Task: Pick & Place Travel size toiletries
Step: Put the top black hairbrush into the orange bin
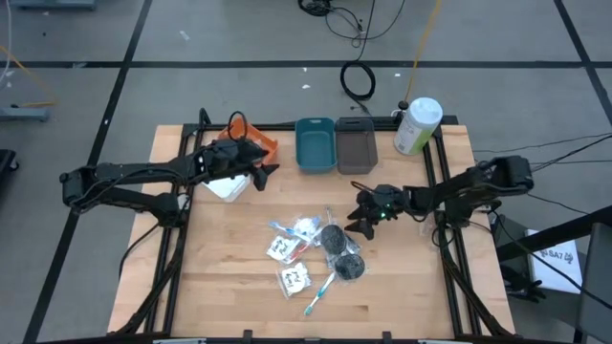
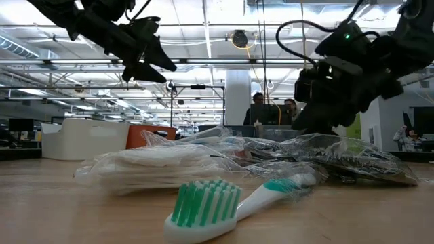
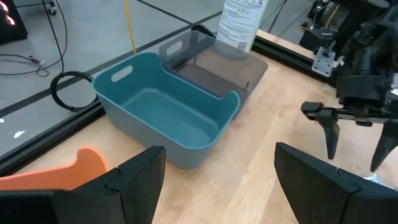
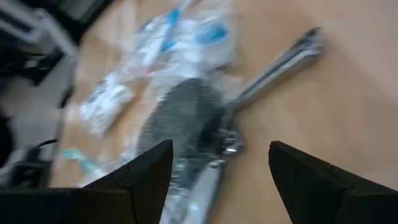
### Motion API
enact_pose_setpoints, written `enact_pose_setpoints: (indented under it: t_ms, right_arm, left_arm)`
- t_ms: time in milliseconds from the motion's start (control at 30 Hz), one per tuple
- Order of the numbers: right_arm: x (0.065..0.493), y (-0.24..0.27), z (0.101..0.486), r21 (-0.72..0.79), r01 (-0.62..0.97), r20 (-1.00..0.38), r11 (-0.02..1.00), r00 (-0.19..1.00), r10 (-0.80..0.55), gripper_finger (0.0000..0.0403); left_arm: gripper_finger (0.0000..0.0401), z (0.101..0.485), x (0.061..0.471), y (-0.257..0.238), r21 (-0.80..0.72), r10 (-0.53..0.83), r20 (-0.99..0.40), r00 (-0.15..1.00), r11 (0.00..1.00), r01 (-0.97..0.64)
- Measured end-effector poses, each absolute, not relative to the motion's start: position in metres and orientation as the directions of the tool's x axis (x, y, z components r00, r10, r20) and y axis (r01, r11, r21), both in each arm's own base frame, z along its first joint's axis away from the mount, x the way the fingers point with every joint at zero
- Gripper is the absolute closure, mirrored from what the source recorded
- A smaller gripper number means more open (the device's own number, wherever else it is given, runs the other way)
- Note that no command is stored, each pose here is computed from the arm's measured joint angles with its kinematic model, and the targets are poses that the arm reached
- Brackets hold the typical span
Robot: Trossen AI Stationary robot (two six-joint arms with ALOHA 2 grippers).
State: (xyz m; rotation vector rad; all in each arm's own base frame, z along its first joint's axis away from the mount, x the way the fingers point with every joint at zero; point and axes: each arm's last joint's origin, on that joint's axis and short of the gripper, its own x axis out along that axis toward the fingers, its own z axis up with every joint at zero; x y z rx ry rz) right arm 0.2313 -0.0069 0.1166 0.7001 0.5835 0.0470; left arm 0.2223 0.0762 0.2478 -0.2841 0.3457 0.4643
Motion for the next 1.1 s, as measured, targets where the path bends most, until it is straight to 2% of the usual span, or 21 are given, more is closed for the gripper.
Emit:
enact_pose_setpoints:
  t_ms: [133, 367, 567, 733, 900, 1100]
  right_arm:
    - [0.238, -0.010, 0.109, 0.667, 0.081, -0.436, 0.741, 0.849, 0.299, 0.0151]
    - [0.259, -0.014, 0.095, 0.656, 0.081, -0.457, 0.751, 0.834, 0.309, 0.0151]
    - [0.281, -0.013, 0.096, 0.679, -0.055, -0.417, 0.732, 0.792, 0.447, 0.0151]
    - [0.283, -0.012, 0.096, 0.675, -0.090, -0.413, 0.732, 0.776, 0.477, 0.0155]
    - [0.282, -0.015, 0.096, 0.669, -0.086, -0.422, 0.738, 0.774, 0.473, 0.0188]
    - [0.282, -0.016, 0.096, 0.666, -0.084, -0.422, 0.741, 0.777, 0.467, 0.0261]
  left_arm:
    - [0.0105, 0.247, 0.223, 0.075, -0.186, 0.380, -0.389, 0.839, 0.860, -0.475]
    - [0.0105, 0.247, 0.222, 0.075, -0.184, 0.379, -0.396, 0.837, 0.860, -0.477]
    - [0.0105, 0.246, 0.222, 0.075, -0.181, 0.378, -0.406, 0.832, 0.859, -0.478]
    - [0.0105, 0.244, 0.221, 0.074, -0.177, 0.375, -0.426, 0.823, 0.858, -0.482]
    - [0.0105, 0.243, 0.221, 0.074, -0.174, 0.374, -0.434, 0.820, 0.858, -0.483]
    - [0.0105, 0.243, 0.221, 0.074, -0.170, 0.374, -0.434, 0.820, 0.860, -0.482]
